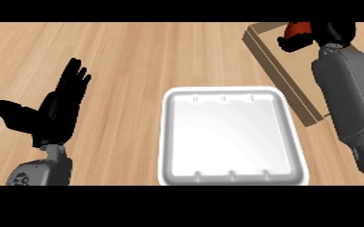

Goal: Pick the bell pepper from the tray and place it in the cardboard box

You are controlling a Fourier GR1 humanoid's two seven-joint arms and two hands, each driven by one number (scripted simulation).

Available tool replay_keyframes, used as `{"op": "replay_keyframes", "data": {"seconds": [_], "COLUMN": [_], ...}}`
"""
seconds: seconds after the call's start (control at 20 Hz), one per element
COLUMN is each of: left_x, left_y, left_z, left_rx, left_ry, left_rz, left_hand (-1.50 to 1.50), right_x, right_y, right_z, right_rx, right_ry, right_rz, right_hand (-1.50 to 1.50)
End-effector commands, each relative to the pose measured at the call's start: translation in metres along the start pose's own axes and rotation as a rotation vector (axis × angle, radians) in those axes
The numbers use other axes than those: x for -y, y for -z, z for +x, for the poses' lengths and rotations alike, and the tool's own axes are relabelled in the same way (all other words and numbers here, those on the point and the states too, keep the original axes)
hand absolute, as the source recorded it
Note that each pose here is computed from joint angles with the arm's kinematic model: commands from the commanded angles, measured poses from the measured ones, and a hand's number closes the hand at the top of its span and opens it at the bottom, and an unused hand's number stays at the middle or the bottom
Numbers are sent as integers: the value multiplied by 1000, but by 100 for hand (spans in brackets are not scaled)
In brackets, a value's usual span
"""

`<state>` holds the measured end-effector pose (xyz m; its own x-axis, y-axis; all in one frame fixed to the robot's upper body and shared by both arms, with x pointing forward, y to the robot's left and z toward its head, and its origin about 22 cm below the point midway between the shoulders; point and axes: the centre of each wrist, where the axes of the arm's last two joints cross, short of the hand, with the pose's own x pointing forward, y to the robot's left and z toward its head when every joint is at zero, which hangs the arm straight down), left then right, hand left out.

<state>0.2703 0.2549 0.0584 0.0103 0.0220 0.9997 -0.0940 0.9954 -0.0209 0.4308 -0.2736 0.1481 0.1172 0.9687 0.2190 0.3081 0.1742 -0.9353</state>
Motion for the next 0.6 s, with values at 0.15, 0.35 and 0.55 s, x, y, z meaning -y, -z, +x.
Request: {"op": "replay_keyframes", "data": {"seconds": [0.15, 0.35, 0.55], "left_x": [1, -1, 0], "left_y": [-4, 7, 6], "left_z": [-5, 7, 0], "left_rx": [-7, 12, 9], "left_ry": [-3, -4, 3], "left_rz": [-26, -28, -18], "left_hand": [0, 0, 0], "right_x": [-16, -28, -19], "right_y": [4, 10, 13], "right_z": [-56, -60, -58], "right_rx": [-135, -132, -59], "right_ry": [-277, -118, 28], "right_rz": [364, 361, 130], "right_hand": [-150, -150, -150]}}
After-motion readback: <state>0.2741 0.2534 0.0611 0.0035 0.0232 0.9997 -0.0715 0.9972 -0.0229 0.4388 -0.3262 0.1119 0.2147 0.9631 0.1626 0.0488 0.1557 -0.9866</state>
